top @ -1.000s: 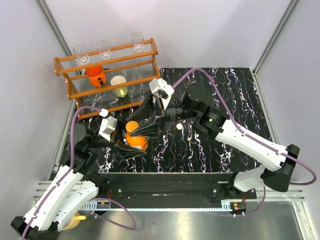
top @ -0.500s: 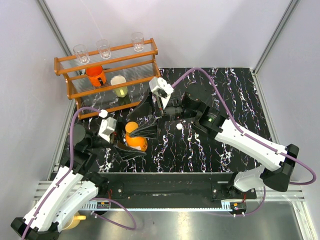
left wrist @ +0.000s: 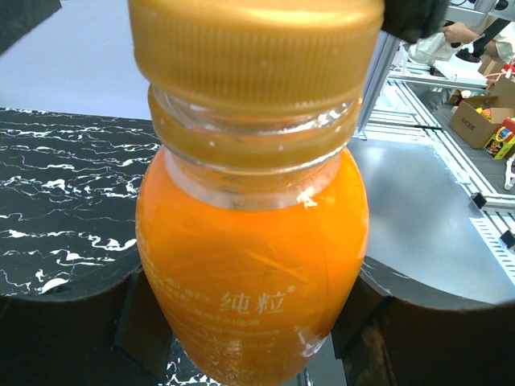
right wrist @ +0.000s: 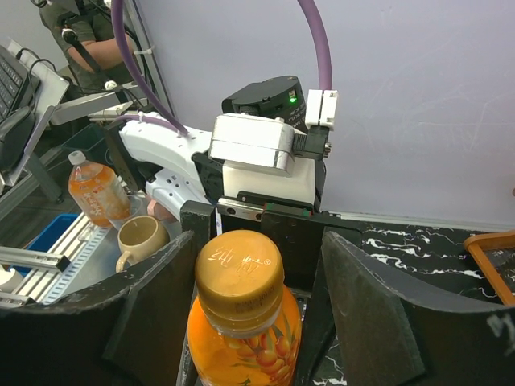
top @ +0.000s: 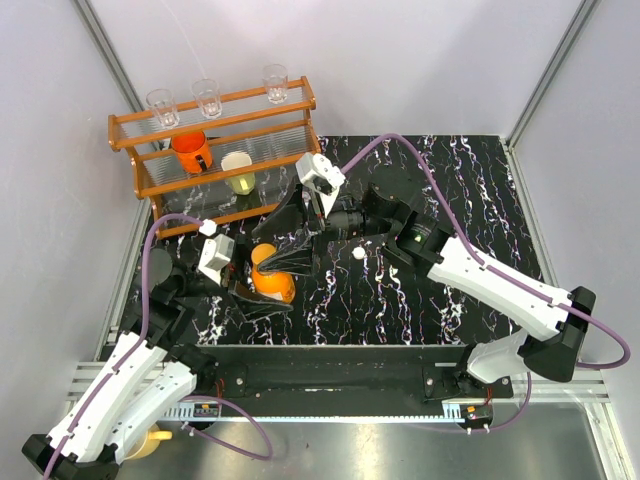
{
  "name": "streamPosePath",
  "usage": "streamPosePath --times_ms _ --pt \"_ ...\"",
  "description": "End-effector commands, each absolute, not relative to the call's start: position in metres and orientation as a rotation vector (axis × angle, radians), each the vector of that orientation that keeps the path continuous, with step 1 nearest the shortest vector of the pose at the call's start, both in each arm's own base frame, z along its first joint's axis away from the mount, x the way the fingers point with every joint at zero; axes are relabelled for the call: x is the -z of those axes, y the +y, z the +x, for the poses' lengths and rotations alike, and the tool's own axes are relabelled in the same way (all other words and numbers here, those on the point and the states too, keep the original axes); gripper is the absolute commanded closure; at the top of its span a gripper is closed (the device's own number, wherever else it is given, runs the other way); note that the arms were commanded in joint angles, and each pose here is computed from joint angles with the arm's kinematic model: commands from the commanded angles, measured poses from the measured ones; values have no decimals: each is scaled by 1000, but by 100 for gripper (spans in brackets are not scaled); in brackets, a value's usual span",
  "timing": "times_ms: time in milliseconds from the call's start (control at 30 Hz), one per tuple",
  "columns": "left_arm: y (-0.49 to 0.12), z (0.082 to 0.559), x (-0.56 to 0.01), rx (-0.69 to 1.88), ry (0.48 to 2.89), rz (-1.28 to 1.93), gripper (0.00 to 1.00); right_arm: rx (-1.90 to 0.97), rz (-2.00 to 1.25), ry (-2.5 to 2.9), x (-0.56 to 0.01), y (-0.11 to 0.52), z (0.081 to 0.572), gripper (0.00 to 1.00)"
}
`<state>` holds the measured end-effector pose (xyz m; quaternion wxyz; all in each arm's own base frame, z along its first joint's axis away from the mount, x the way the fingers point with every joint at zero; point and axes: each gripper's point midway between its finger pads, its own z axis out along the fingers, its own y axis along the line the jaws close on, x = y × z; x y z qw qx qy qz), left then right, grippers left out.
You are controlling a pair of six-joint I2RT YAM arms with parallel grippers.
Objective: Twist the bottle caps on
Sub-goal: Screw the bottle cap onto the plastic bottle.
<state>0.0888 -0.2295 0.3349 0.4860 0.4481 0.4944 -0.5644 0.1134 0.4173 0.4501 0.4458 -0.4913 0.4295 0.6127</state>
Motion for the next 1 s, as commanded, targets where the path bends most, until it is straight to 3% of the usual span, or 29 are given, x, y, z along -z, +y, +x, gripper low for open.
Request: streamPosePath --times_ms 0,233,667,967 --pt "-228 89 -344 1337 1135 1107 82 -1483 -1185 974 -470 409 114 28" --pt "-228 90 -345 1332 1136 1099 82 -1449 -1170 983 -468 410 116 28" --pt "-228 91 -344 1333 1139 1097 82 -1423 -1109 944 -492 399 116 18" --pt "-228 90 -344 1332 1137 1099 82 -1543 -1200 897 -484 397 93 15"
